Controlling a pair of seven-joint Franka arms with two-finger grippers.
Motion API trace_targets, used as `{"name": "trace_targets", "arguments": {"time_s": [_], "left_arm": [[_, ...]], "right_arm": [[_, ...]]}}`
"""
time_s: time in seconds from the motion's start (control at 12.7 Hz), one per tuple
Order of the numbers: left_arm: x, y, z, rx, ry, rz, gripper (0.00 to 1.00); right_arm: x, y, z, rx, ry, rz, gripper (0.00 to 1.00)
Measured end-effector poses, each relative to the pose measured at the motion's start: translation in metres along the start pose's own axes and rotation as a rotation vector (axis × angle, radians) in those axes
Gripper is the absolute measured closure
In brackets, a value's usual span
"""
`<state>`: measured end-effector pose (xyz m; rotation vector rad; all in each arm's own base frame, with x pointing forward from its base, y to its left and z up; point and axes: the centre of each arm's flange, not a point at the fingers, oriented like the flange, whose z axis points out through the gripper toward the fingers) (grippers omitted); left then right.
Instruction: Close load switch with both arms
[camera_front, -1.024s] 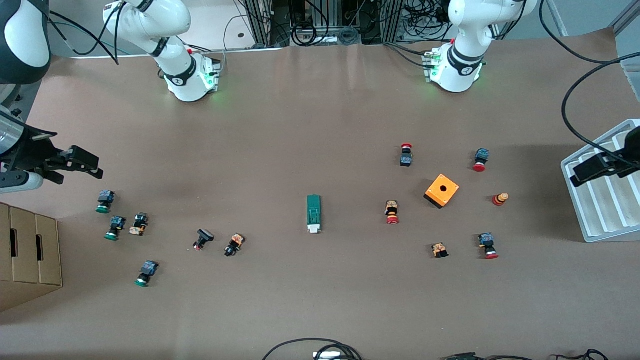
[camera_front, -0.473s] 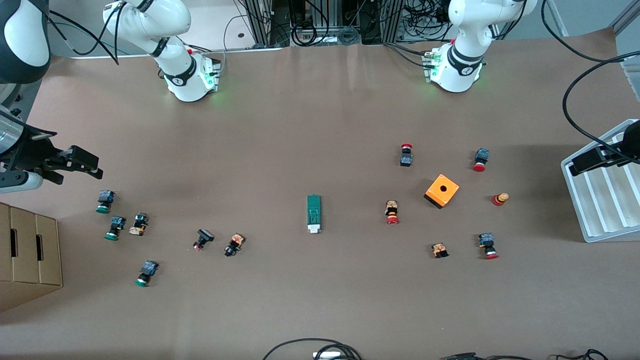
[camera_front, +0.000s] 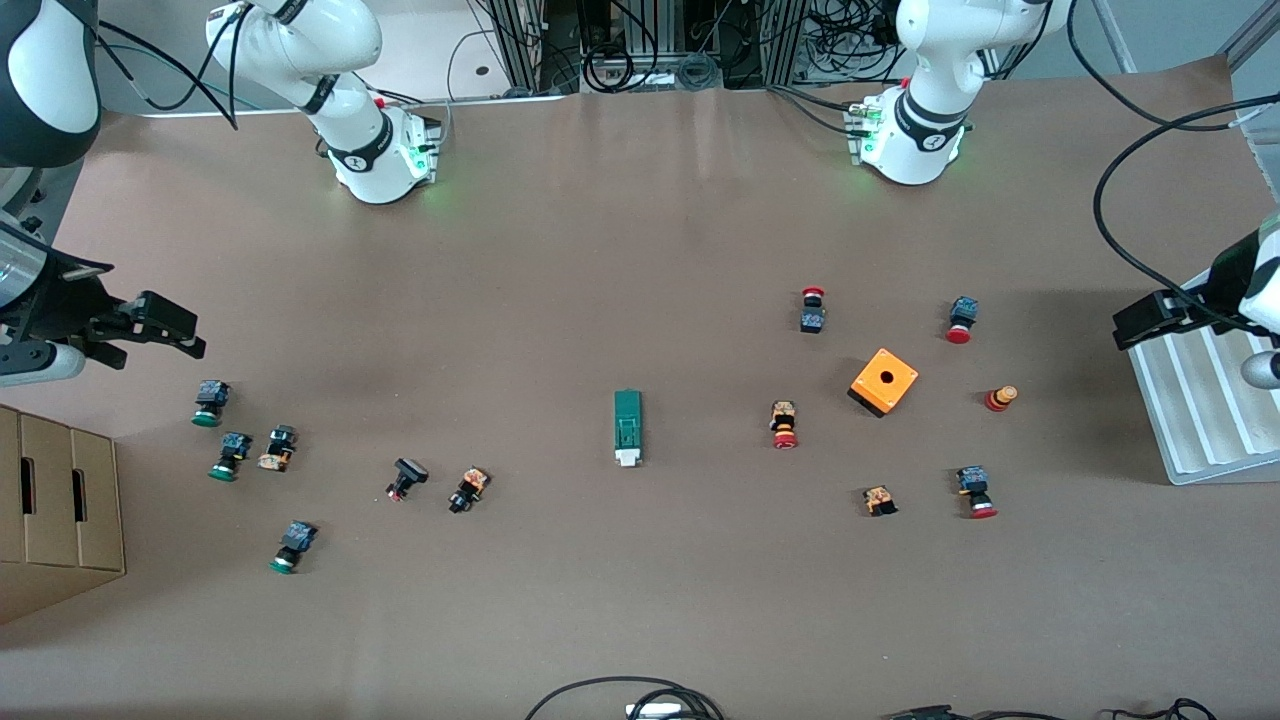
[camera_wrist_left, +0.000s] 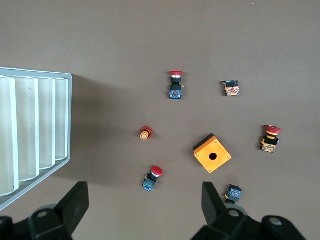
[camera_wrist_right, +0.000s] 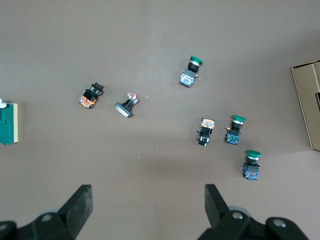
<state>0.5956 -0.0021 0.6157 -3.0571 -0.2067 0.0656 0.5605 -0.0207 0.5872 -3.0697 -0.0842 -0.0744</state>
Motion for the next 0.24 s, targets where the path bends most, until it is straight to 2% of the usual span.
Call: {"name": "trace_targets", "arguments": {"time_s": [0.24], "left_arm": [[-0.0018, -0.0013, -0.0007, 0.001, 0.001, -0.002, 0.0]], "right_arm": [[0.0, 0.0, 0.0, 0.0, 0.0, 0.0, 0.0]]}}
